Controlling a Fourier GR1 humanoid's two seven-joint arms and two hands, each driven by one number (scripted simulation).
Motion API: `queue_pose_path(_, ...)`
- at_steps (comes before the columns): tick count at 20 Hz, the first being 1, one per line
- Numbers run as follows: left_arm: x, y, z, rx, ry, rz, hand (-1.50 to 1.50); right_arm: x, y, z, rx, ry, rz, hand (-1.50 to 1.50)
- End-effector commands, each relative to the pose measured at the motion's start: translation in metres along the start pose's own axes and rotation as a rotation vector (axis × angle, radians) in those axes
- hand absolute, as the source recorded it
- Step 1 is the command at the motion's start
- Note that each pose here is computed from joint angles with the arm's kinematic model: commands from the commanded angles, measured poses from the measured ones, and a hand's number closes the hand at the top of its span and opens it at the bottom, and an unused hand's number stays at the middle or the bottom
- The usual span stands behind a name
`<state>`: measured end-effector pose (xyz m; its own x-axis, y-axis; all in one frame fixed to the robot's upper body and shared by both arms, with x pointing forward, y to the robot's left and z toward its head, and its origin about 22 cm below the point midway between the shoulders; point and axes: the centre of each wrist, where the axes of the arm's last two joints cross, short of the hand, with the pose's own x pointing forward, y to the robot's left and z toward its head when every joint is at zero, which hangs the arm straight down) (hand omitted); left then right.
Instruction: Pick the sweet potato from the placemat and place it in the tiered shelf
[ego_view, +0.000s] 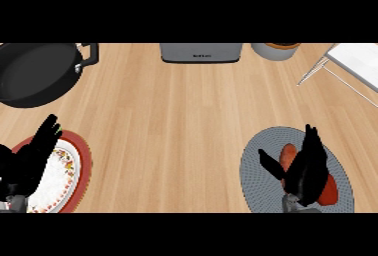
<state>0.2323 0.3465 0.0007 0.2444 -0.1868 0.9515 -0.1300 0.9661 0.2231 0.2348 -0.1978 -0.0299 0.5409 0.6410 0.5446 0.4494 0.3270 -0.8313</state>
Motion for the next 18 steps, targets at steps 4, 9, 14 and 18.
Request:
queue_pose_path(4, 0.009, 0.004, -0.004, -0.003, -0.023, -0.010, 0.00, 0.024, -0.001, 0.017, 0.250, 0.151, 0.424, -1.50)
queue_pose_path(9, 0.000, 0.004, -0.002, -0.023, 0.000, 0.001, 0.00, 0.077, -0.029, 0.011, 0.299, 0.188, 0.594, -1.50)
queue_pose_path(14, -0.007, 0.012, 0.004, -0.016, 0.006, -0.002, 0.00, 0.076, -0.045, 0.015, 0.362, 0.232, 0.704, -1.50)
queue_pose_path(18, -0.007, 0.009, -0.003, -0.022, 0.006, 0.004, 0.00, 0.099, -0.059, 0.012, 0.339, 0.235, 0.692, -1.50)
